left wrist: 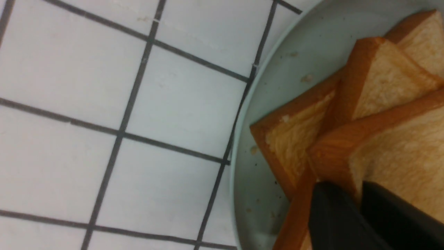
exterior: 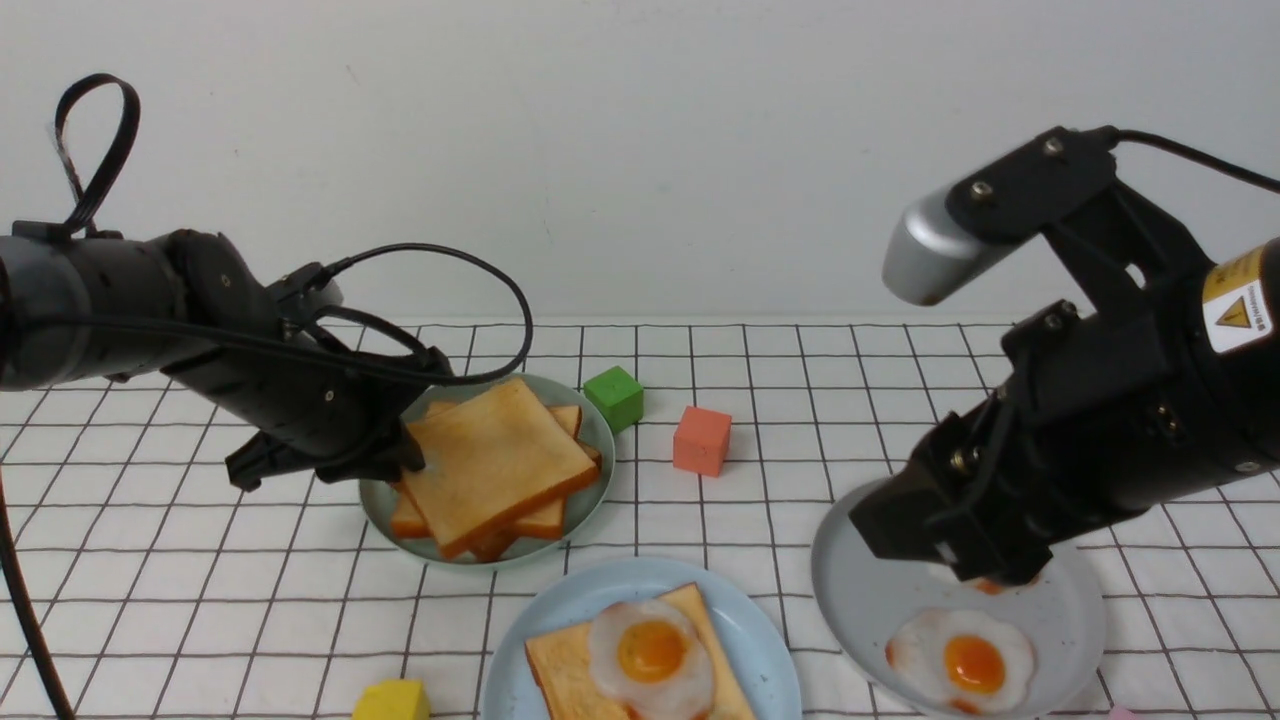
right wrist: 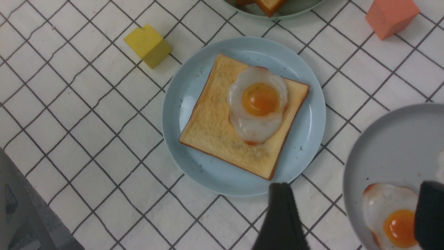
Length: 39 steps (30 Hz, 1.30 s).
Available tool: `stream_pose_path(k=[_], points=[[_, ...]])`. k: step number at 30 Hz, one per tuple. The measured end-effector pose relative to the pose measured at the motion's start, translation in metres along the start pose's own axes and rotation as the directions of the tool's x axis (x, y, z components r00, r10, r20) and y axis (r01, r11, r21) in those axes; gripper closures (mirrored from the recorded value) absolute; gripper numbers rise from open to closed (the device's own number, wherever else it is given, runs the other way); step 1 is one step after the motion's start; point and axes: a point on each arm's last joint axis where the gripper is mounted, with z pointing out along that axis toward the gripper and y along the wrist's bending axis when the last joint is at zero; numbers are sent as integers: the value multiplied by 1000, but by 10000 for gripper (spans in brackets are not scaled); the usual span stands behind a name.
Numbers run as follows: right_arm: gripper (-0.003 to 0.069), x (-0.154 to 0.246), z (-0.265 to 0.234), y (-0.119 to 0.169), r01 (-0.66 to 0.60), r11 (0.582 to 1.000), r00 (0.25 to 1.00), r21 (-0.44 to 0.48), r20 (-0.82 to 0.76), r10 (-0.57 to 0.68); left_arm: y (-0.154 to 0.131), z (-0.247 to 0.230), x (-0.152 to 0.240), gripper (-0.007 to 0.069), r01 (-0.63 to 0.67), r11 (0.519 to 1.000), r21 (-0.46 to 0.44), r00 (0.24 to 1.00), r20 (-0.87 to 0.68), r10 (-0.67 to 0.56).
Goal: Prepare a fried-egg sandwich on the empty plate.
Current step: Use the left arm to grab a slice of bread, then use the left arm to place a slice of bread on the fried egg in the middle
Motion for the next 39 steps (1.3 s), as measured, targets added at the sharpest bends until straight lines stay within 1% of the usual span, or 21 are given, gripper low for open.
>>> stream_pose_path(k=[1, 5, 8, 12, 14, 15, 16, 18, 19, 21, 23, 26, 31, 32, 33, 34, 35, 36, 37, 38, 39], points=[[162, 0, 0, 0, 0, 1000, 1000, 2, 0, 0, 0, 0, 0, 607, -4, 1000, 0, 1000, 1, 4], [162, 0, 0, 0, -3, 1000, 1000, 3, -1, 3, -2, -8, -1, 609, -27, 1000, 0, 1000, 4, 27], [162, 0, 0, 0, -15, 1000, 1000, 3, -1, 15, -8, -29, -1, 609, -76, 997, 19, 997, 14, 76], [162, 0, 0, -1, -23, 1000, 1000, 5, -2, 23, -22, -59, 8, 609, -147, 985, 92, 989, 13, 146], [162, 0, 0, 0, -22, 1000, 1000, 4, -1, 22, -31, -66, 24, 609, -164, 974, 155, 986, -16, 168], [162, 0, 0, 0, -22, 1000, 1000, 4, -1, 22, -32, -66, 26, 609, -157, 974, 161, 986, -20, 163], [162, 0, 0, 0, -22, 1000, 1000, 4, -1, 22, -37, -65, 45, 609, -162, 964, 212, 982, -62, 179], [162, 0, 0, 0, -22, 1000, 1000, 4, -1, 22, -39, -61, 58, 609, -150, 959, 241, 979, -99, 178], [162, 0, 0, 0, -22, 1000, 1000, 4, -1, 22, -40, -55, 74, 609, -138, 953, 270, 972, -146, 182], [162, 0, 0, 0, -22, 1000, 1000, 2, -1, 22, -40, -48, 90, 609, -130, 948, 292, 964, -184, 189], [162, 0, 0, 0, -22, 1000, 1000, 2, -1, 22, -36, -41, 103, 609, -96, 951, 295, 963, -215, 163], [162, 0, 0, 0, -22, 1000, 1000, 2, -2, 22, -30, -34, 108, 609, -67, 958, 279, 967, -219, 131], [175, 0, 0, 0, -22, 1000, 1000, 2, -3, 22, -26, -30, 108, 558, -67, 964, 259, 973, -199, 121], [213, 0, 0, 0, -30, 1000, 1000, 4, -3, 30, -26, -30, 108, 512, -67, 963, 261, 971, -204, 123], [249, 0, 0, 0, -40, 999, 999, 5, -2, 40, -26, -30, 109, 484, -67, 963, 262, 970, -208, 124], [258, 0, 0, 0, -44, 999, 999, 5, -2, 44, -26, -31, 109, 468, -67, 963, 262, 970, -209, 125], [344, 0, 0, -1, -65, 998, 998, 15, -4, 65, -26, -31, 110, 396, -66, 962, 266, 966, -224, 128], [397, 1, 0, -2, -77, 997, 997, 25, -5, 77, -26, -31, 111, 367, -65, 961, 269, 964, -233, 131], [484, 1, -2, -3, -99, 994, 995, 42, -3, 99, -26, -32, 113, 298, -67, 960, 272, 959, -248, 137], [499, 2, -2, -3, -100, 994, 995, 49, -5, 100, -26, -32, 113, 288, -67, 960, 273, 958, -250, 138], [597, 2, -5, -5, -124, 990, 992, 72, 5, 124, -26, -32, 115, 224, -75, 959, 274, 952, -265, 150]])
